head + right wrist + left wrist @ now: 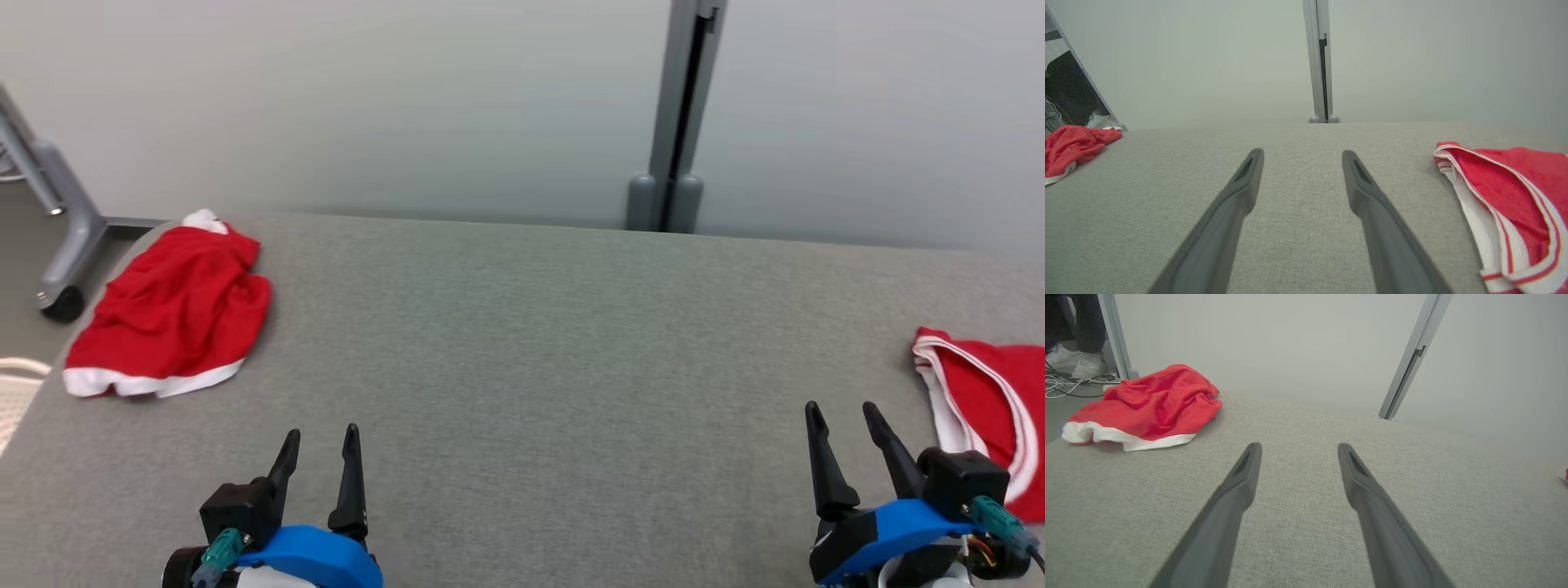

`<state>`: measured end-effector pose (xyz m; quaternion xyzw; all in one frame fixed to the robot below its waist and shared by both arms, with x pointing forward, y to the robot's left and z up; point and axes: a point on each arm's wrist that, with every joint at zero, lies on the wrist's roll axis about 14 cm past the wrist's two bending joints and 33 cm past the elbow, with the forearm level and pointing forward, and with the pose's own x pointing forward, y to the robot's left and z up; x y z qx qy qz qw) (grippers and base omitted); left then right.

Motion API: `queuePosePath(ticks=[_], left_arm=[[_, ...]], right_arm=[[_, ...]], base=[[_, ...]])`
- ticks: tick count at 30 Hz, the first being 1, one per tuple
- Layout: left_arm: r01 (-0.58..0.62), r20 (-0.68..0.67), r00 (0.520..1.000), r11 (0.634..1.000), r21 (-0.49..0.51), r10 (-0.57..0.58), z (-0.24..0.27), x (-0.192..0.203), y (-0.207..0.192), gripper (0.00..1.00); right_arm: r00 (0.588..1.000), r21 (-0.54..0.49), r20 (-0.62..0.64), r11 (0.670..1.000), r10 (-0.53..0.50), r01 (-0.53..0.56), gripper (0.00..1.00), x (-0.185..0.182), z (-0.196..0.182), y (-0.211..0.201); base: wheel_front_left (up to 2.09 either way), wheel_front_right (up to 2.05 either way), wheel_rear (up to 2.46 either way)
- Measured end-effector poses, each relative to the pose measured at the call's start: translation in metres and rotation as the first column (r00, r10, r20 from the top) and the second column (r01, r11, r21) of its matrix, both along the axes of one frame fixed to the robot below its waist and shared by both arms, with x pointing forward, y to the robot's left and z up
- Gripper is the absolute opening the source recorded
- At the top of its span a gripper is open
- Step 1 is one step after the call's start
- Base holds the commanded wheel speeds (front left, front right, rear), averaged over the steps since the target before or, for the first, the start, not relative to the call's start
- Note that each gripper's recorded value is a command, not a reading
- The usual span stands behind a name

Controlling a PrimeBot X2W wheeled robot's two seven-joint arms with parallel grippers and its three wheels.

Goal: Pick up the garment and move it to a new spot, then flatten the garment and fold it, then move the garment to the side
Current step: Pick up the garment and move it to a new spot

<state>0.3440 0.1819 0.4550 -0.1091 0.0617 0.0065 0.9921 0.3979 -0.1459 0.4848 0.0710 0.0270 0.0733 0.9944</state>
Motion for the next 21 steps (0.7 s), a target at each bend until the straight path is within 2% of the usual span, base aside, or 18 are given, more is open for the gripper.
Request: queuePosePath(ticks=[9, 17, 21], left_arm=[[-0.185, 0.048, 0.982, 0.983, 0.011, 0.184, 0.013, -0.037, 0.058, 1.00], [-0.371, 0.045, 0.928, 0.929, 0.017, 0.370, 0.012, -0.085, 0.110, 1.00], [-0.436, 0.027, 0.900, 0.900, 0.022, 0.435, 0.009, -0.097, 0.126, 1.00]], right_arm=[[0.983, -0.004, 0.028, 0.984, 0.179, -0.179, 1.00, 0.015, 0.011, 0.067], [0.935, -0.002, 0.024, 0.935, 0.353, -0.353, 1.00, 0.022, 0.009, 0.137], [0.907, 0.014, 0.010, 0.907, 0.420, -0.421, 1.00, 0.025, 0.003, 0.165]], base=[[0.00, 0.00, 0.00], [0.00, 0.00, 0.00], [0.00, 0.00, 0.00]])
